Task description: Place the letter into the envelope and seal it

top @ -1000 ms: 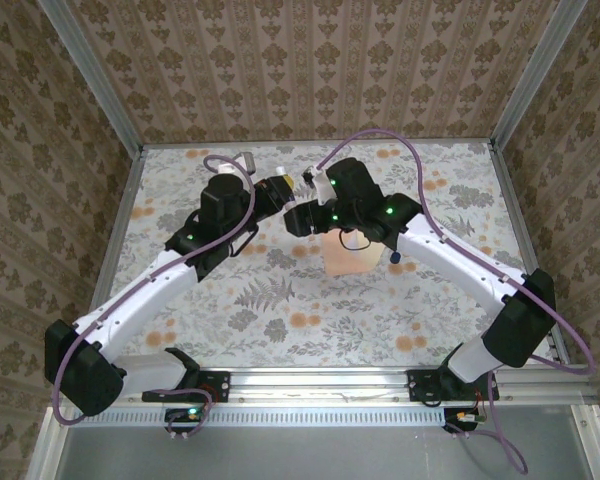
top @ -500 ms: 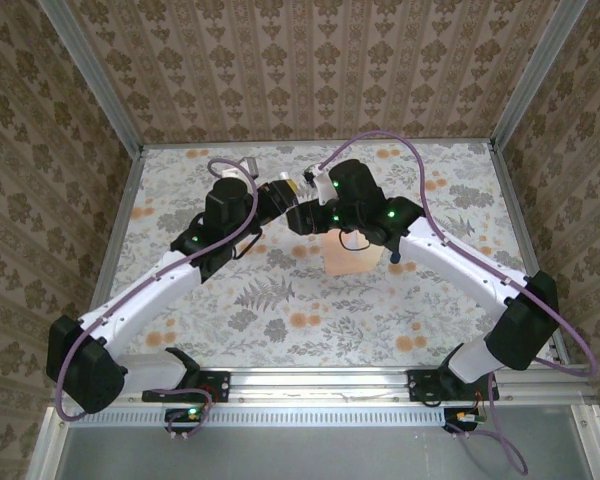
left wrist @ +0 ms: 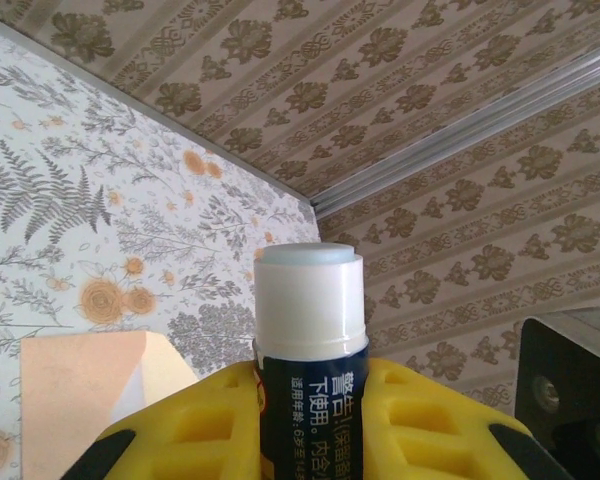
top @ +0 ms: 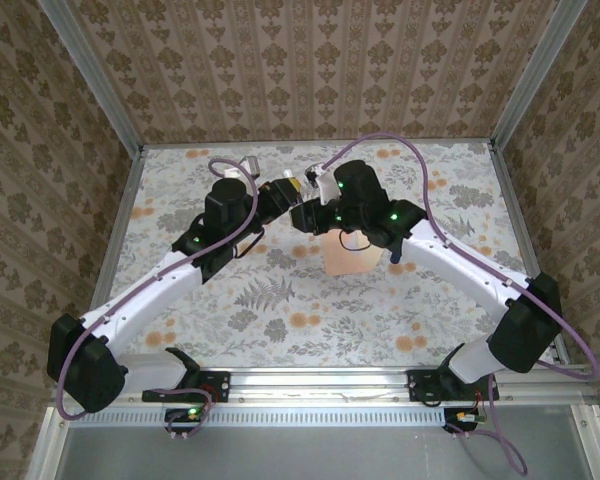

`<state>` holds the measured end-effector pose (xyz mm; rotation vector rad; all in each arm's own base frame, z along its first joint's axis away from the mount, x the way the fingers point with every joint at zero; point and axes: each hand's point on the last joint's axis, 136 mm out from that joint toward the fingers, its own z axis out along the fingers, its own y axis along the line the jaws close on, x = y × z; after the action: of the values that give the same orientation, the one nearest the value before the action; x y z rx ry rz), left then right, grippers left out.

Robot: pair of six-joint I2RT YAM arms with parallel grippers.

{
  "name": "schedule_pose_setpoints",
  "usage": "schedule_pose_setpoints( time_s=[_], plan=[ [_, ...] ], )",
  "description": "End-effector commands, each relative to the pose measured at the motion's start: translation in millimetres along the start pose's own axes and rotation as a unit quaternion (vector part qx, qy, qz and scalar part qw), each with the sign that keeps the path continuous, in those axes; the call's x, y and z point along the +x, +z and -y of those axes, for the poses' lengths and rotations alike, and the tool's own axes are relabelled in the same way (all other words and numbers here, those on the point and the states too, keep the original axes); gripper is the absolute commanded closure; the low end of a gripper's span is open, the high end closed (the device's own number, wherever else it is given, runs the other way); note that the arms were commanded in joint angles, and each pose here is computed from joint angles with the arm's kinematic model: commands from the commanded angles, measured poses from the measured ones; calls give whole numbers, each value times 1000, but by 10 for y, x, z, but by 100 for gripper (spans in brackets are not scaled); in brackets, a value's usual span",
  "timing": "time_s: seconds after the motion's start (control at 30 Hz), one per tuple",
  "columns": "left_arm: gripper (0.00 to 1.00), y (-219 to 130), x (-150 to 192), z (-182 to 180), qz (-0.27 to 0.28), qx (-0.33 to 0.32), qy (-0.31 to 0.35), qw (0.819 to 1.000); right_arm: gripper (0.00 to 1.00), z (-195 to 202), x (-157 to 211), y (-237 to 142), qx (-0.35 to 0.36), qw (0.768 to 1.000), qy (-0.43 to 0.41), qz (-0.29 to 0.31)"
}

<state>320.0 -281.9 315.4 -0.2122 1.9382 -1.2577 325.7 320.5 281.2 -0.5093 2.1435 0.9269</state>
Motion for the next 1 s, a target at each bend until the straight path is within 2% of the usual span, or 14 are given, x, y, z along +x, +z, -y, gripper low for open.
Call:
schedule_pose_setpoints(
  time_s=[0.0, 0.13, 0.17, 0.3, 0.67, 0.8, 0.97],
  plan=[
    [100, -24, 17, 150, -3, 41, -3, 999, 74, -104, -192, -198, -38, 998, 7, 42],
    [100, -39, 21, 193, -9, 55, 4, 998, 78, -72, -226, -273, -64, 996, 23, 51],
    [100, -45, 18, 209, -10, 58, 6, 998, 78, -125, -300, -406, -75, 995, 22, 67],
    [100, -79, -13, 281, -10, 75, 18, 997, 78, -97, -400, -547, -112, 989, 50, 86],
    [100, -186, -26, 575, -25, 160, 79, 984, 78, -270, -622, -912, -271, 954, 87, 94],
    [100, -283, -10, 829, -37, 227, 123, 965, 78, -486, -686, -1079, -327, 939, 70, 86],
    [100, -414, 87, 1144, -66, 319, 159, 932, 76, -735, -776, -1306, -380, 920, 48, 79]
  ],
)
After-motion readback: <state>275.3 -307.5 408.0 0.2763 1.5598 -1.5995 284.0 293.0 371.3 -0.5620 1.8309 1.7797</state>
